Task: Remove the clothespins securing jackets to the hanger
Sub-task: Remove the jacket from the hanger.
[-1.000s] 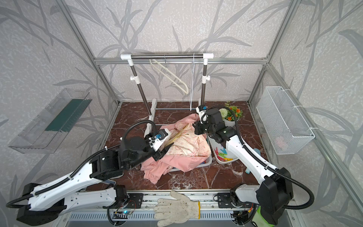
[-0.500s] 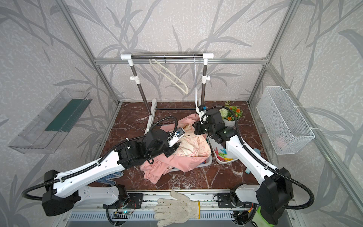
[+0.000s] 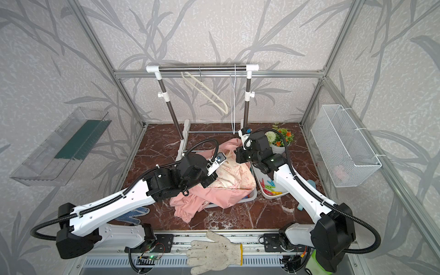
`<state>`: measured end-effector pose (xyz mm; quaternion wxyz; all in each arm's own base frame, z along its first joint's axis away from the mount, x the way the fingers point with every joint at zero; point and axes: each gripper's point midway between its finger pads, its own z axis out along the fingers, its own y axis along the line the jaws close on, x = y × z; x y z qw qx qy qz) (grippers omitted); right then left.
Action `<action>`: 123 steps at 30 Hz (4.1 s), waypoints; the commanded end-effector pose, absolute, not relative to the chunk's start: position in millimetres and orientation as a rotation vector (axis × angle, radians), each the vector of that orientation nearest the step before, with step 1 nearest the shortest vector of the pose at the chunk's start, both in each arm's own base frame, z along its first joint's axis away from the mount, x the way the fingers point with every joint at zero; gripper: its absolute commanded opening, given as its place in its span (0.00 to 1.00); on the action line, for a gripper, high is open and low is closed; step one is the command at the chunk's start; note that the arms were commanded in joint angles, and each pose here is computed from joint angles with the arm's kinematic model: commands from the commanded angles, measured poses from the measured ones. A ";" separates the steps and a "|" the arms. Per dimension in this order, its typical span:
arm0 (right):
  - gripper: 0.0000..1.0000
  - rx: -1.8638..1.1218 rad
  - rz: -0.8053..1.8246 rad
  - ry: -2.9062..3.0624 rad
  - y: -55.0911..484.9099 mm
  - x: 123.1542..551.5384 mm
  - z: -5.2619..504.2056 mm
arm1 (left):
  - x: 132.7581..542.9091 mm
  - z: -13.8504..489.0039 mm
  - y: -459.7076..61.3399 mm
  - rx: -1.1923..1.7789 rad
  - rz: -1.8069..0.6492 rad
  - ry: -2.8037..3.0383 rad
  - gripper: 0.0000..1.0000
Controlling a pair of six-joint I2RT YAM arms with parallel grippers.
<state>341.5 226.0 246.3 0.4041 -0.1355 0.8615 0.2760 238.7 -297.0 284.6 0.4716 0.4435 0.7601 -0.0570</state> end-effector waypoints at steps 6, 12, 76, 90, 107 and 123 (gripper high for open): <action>0.04 -0.293 0.639 2.158 215.4 346.3 257.0 | 224.2 299.6 -277.9 1.056 -0.199 1.840 0.00; 0.05 -0.207 0.546 2.217 195.1 360.0 243.2 | 210.5 314.5 -266.0 1.036 -0.264 1.817 0.00; 0.77 -0.413 0.809 2.083 234.9 321.9 281.8 | 229.9 432.6 -218.0 0.452 -0.361 1.504 0.00; 0.88 -0.474 0.713 1.960 234.4 285.5 317.5 | 205.8 485.3 -231.5 0.460 -0.620 1.364 0.00; 0.92 -0.579 0.753 1.848 266.9 263.2 351.7 | 212.0 559.4 -189.4 0.235 -0.534 1.210 0.00; 0.98 -0.551 0.764 1.807 286.6 260.6 372.0 | 257.7 533.3 -176.3 -0.091 -0.538 1.271 0.00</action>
